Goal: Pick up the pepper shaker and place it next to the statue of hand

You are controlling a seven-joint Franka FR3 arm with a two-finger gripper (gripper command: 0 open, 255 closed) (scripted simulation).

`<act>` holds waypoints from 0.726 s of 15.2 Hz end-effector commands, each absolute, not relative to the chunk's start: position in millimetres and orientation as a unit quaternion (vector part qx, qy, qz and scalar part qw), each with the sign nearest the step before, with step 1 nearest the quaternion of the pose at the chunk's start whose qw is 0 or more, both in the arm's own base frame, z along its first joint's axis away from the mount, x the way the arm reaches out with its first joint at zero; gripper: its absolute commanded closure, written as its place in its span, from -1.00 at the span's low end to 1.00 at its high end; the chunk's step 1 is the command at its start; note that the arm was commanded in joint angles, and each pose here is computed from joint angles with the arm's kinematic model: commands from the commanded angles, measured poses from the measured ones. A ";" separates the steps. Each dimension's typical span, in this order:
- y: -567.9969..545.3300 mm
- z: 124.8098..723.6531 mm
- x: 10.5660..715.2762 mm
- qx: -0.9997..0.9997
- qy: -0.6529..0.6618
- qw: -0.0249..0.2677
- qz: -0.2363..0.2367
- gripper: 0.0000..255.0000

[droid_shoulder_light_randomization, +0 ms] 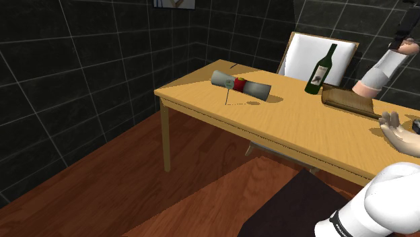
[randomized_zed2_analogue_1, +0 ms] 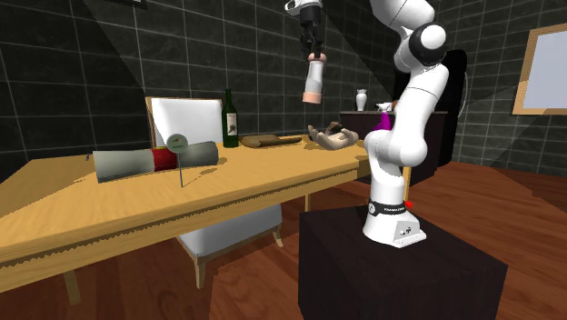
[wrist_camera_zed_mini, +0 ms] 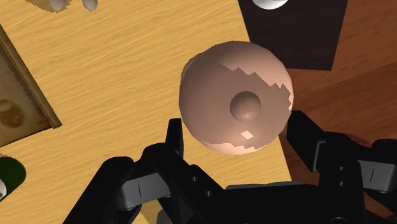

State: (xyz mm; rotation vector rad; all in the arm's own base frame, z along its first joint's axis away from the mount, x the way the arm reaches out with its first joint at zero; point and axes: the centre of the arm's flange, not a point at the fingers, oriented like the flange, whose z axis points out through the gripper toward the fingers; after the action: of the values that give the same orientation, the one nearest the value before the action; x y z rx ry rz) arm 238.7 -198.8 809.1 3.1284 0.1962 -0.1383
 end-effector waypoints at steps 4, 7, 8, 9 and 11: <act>-225.6 816.4 181.4 0.997 0.063 0.002 -0.045 1.00; -241.9 821.0 145.6 0.997 0.063 0.002 -0.045 1.00; -247.3 822.6 133.7 0.997 0.063 0.002 -0.045 1.00; -252.8 824.1 121.7 0.997 0.063 0.002 -0.045 1.00; -263.6 827.2 97.9 0.997 0.063 0.002 -0.045 1.00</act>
State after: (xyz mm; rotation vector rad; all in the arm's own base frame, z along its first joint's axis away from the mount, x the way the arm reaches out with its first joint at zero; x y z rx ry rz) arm 109.2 -258.1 826.0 3.1278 0.1956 -0.1383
